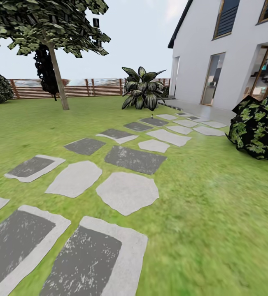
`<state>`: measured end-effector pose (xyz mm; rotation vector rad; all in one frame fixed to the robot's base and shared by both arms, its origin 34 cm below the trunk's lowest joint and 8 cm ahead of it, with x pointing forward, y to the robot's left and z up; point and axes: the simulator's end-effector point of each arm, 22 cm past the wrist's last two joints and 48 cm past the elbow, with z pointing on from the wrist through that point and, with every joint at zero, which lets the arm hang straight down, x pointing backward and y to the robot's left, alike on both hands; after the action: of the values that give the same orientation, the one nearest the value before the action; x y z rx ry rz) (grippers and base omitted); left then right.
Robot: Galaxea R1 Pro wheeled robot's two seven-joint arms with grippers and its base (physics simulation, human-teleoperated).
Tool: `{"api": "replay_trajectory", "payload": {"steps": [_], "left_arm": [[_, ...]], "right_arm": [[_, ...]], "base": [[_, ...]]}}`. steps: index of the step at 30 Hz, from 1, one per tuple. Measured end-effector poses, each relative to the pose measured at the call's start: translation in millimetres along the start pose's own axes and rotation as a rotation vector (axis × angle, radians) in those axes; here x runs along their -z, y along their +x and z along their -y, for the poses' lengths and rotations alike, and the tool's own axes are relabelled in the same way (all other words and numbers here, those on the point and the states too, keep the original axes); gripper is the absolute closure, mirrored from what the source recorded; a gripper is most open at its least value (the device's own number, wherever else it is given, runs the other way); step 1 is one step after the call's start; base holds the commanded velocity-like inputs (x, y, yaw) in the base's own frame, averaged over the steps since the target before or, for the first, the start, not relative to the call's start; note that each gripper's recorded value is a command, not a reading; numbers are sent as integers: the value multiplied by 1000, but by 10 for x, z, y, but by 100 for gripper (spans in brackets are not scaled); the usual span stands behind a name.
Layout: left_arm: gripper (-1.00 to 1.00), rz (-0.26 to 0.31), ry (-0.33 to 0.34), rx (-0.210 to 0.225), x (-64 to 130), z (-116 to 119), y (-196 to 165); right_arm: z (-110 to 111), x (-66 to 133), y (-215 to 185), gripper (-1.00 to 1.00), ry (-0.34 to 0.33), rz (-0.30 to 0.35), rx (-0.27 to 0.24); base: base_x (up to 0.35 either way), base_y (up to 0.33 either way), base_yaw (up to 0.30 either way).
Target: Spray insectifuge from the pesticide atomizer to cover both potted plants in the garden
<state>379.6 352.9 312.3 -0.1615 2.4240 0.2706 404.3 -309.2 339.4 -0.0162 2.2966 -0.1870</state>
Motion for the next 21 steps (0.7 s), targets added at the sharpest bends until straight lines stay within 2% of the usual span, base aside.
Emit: {"api": "replay_trajectory", "payload": {"steps": [21], "left_arm": [[-100,0,0,0,0,-1,-1]], "right_arm": [[0,0,1,-100,0,0,-1]], "base": [[333,154,0]]}}
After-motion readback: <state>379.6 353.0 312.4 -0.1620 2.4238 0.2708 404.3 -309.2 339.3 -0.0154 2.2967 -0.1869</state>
